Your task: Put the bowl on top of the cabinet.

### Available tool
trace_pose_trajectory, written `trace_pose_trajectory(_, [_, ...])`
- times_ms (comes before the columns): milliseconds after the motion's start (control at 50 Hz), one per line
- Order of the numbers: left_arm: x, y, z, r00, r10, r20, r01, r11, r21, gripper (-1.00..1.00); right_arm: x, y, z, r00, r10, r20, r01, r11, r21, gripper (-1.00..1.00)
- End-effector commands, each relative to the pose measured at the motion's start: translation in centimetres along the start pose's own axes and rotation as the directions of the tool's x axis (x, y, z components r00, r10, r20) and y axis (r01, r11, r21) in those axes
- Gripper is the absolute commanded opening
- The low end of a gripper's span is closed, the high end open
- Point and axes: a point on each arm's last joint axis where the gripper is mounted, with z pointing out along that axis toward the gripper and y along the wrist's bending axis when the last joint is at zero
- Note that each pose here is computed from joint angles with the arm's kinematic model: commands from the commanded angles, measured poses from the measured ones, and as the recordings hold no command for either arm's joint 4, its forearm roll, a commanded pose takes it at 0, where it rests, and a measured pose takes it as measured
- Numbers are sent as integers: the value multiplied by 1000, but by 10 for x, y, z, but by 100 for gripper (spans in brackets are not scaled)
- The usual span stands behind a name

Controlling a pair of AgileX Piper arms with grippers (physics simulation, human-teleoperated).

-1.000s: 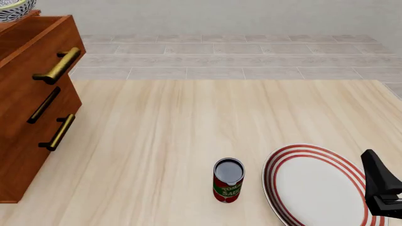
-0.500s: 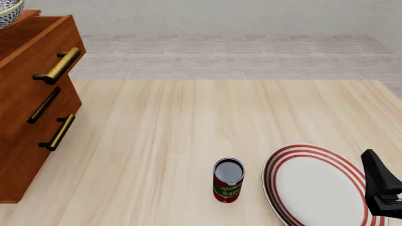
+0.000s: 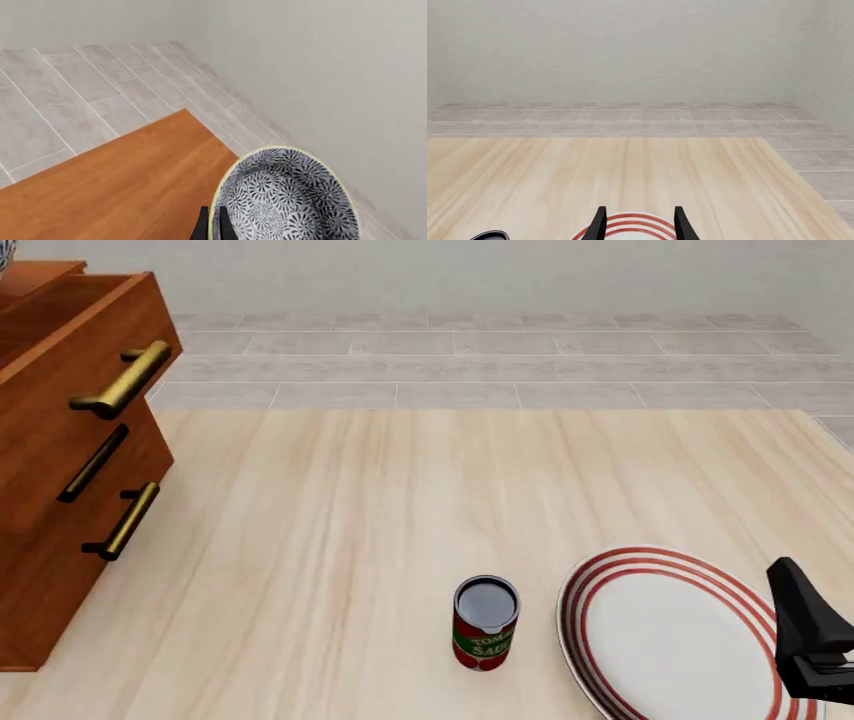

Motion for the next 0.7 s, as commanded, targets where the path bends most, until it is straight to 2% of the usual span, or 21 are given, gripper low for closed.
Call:
trace_pose_trajectory(20, [15, 16, 20, 999, 40, -30, -41, 998, -40, -100, 0, 0, 0, 1000, 0, 0, 0, 1000, 0, 100])
trace_pose_trajectory(160, [21, 18, 24, 998, 46, -43, -48, 998, -42, -100, 0, 0, 0, 1000, 0, 0, 0, 1000, 0, 100])
trace_pose_trajectory(420, [18, 7, 15, 997, 57, -50, -58, 998, -19, -100, 0, 0, 0, 1000, 0, 0, 0, 1000, 0, 100])
trace_pose_trajectory(440, [16, 6, 12, 997, 60, -47, -61, 998, -17, 100, 0, 0, 0, 1000, 0, 0, 0, 1000, 0, 100])
trace_pose_trajectory(700, [0, -14, -20, 998, 59, -10, -59, 998, 35, 100, 0, 0, 0, 1000, 0, 0, 0, 1000, 0, 100])
